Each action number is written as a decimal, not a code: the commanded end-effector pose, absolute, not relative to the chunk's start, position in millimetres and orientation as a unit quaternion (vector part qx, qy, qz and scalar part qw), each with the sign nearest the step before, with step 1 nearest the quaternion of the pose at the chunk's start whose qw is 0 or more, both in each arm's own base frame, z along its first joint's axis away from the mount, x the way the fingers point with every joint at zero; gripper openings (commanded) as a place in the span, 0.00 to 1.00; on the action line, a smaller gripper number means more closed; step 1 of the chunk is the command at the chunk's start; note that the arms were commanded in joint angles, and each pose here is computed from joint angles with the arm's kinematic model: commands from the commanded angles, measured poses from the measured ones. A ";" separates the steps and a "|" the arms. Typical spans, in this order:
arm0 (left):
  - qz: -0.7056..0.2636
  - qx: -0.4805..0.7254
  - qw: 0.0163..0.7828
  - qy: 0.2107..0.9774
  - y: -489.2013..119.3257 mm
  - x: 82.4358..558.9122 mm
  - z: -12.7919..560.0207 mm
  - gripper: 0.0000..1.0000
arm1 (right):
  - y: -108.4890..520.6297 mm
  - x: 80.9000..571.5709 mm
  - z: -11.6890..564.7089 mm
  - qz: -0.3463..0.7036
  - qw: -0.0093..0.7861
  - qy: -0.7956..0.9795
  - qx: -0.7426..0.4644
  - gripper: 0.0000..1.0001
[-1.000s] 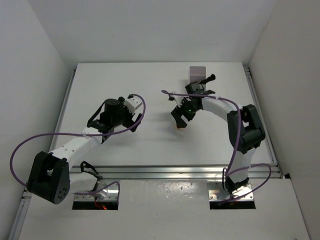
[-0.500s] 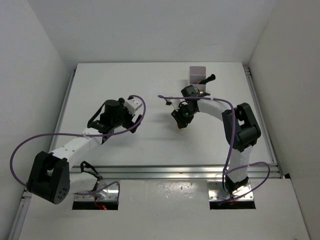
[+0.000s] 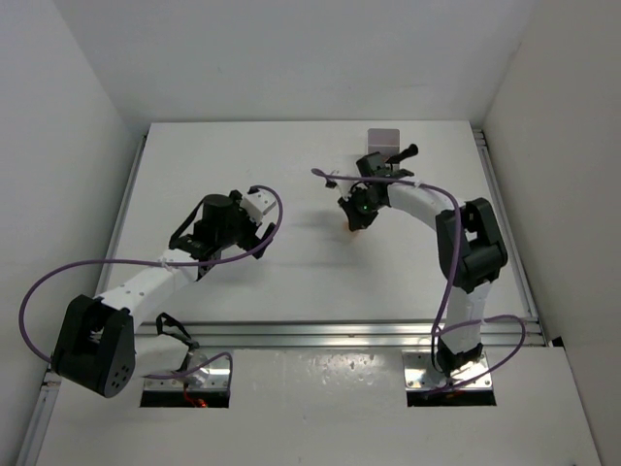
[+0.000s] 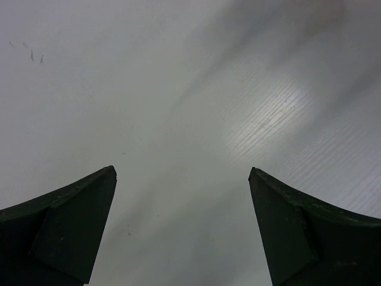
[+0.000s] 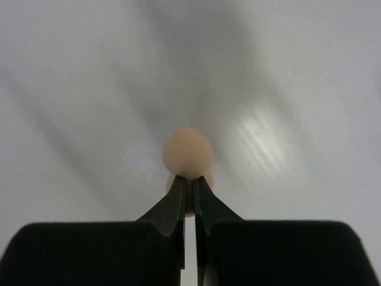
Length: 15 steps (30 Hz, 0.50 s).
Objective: Organize the makeup
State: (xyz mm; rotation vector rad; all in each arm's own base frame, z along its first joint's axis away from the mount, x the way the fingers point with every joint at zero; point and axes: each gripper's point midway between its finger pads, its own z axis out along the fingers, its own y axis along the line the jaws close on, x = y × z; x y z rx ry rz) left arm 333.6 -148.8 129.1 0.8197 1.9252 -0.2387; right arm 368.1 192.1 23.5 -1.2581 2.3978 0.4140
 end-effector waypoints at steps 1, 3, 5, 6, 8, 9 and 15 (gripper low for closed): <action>-0.098 0.336 0.518 0.780 -149.6 336.1 142.7 1.00 | 190.7 435.5 101.0 0.148 0.347 0.839 -0.393 0.00; -0.099 0.337 0.514 0.783 -149.7 336.3 139.5 1.00 | 187.9 472.2 137.8 0.137 0.418 0.821 -0.365 0.00; -0.096 0.340 0.514 0.781 -149.4 336.6 139.5 1.00 | 159.2 510.6 162.7 0.102 0.468 0.822 -0.307 0.00; -0.096 0.340 0.518 0.779 -150.1 338.4 143.6 1.00 | 147.9 532.2 176.5 0.086 0.496 0.814 -0.289 0.00; -0.092 0.338 0.515 0.782 -148.1 337.9 141.7 1.00 | 115.3 566.1 188.4 0.028 0.531 0.810 -0.247 0.00; -0.093 0.339 0.511 0.785 -148.4 338.7 140.7 1.00 | 103.2 590.1 192.2 -0.002 0.549 0.804 -0.230 0.00; -0.082 0.339 0.499 0.793 -145.2 340.9 136.6 1.00 | 85.8 641.0 196.4 -0.054 0.583 0.773 -0.243 0.00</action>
